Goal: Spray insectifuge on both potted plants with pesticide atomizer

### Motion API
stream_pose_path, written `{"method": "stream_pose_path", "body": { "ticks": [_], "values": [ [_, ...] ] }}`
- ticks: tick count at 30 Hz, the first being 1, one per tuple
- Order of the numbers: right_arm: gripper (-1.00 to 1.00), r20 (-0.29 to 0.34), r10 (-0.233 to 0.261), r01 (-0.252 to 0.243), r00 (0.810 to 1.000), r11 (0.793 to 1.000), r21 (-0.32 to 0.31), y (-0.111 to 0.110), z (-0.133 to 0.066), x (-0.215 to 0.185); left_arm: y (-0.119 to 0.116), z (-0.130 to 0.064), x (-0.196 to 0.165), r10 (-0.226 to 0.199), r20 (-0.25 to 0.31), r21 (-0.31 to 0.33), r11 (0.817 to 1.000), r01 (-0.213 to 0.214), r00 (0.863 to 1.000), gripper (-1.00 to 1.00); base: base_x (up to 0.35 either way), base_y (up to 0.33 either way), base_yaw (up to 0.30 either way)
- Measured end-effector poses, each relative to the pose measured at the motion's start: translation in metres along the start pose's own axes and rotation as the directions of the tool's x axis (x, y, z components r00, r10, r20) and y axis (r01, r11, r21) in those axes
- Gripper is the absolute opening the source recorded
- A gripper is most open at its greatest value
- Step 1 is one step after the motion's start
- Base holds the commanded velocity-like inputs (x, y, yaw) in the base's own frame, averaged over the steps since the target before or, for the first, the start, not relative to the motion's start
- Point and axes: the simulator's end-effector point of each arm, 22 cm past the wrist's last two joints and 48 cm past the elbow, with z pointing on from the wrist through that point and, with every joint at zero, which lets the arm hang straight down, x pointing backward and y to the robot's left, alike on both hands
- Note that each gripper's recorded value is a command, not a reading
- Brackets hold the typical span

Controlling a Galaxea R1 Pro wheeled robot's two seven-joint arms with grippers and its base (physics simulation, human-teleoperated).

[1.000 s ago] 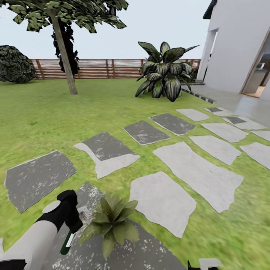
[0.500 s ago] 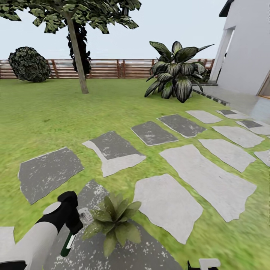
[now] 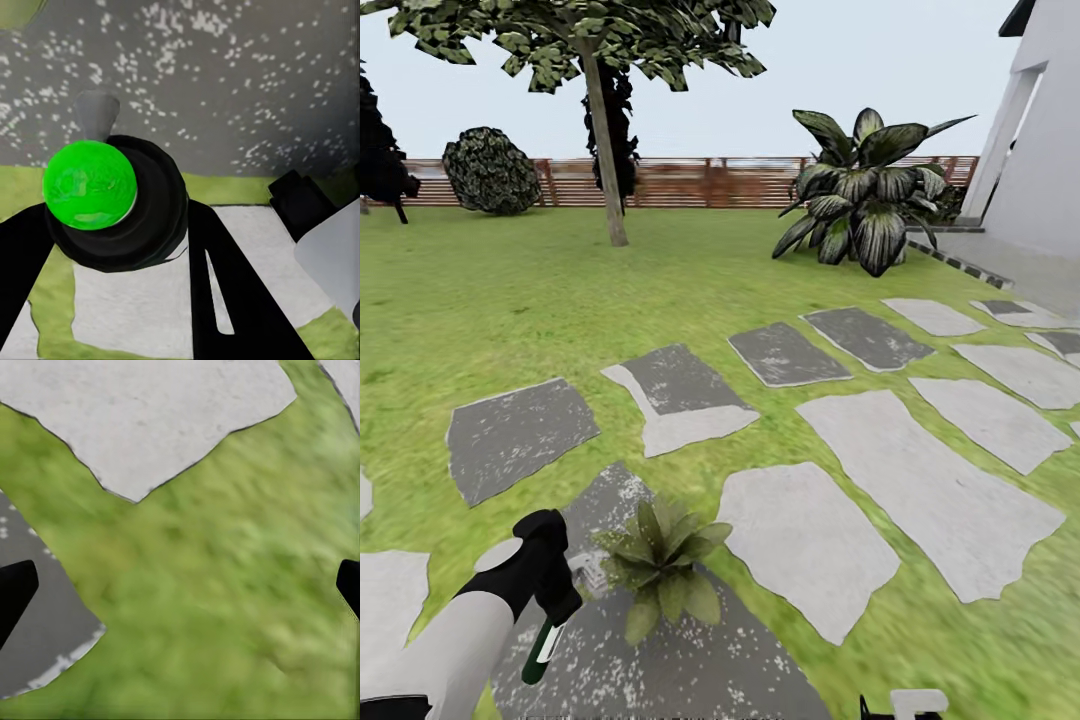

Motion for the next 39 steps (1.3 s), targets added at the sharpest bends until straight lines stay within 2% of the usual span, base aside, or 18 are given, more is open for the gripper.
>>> {"method": "stream_pose_path", "body": {
  "ticks": [9, 14, 21, 26, 35, 39],
  "values": [
    [1.0, 0.001, 0.0, 0.0, 1.0, 1.0, 0.0, -0.0001, -0.0002, -0.0001, 0.0006, 0.0005, 0.0014, -0.008, 0.001, 0.0, 1.0, 0.008, 1.0, -1.0, 0.113, -0.256, 0.181],
    [1.0, 0.0, 0.0, 0.0, 1.0, 1.0, 0.0, 0.0, -0.0001, 0.0, 0.0027, 0.002, 0.0057, -0.009, -0.006, -0.002, 1.0, 0.009, 1.0, -1.0, 0.034, -0.041, 0.037],
    [1.0, 0.0, 0.0, 0.0, 1.0, 1.0, 0.0, 0.0001, -0.0001, -0.0001, 0.0032, 0.0021, 0.0063, -0.008, -0.007, -0.002, 1.0, 0.008, 1.0, -1.0, 0.001, -0.041, 0.247],
    [1.0, 0.0, -0.001, 0.001, 1.0, 1.0, 0.0, 0.0, -0.0001, -0.0001, 0.0028, 0.0021, 0.0055, -0.006, -0.006, -0.003, 1.0, 0.006, 1.0, -1.0, 0.0, -0.247, 0.236],
    [1.0, 0.0, -0.001, 0.001, 1.0, 1.0, 0.0, -0.0001, 0.0, 0.0, 0.0027, 0.0019, 0.0043, -0.006, -0.004, -0.004, 1.0, 0.006, 1.0, -1.0, -0.044, -0.273, 0.018],
    [1.0, 0.0, -0.001, 0.001, 1.0, 1.0, 0.0, 0.0001, 0.0, 0.0002, 0.0027, 0.0019, 0.0043, -0.006, -0.004, -0.004, 1.0, 0.006, 1.0, -1.0, -0.142, -0.267, 0.197]
  ]
}}
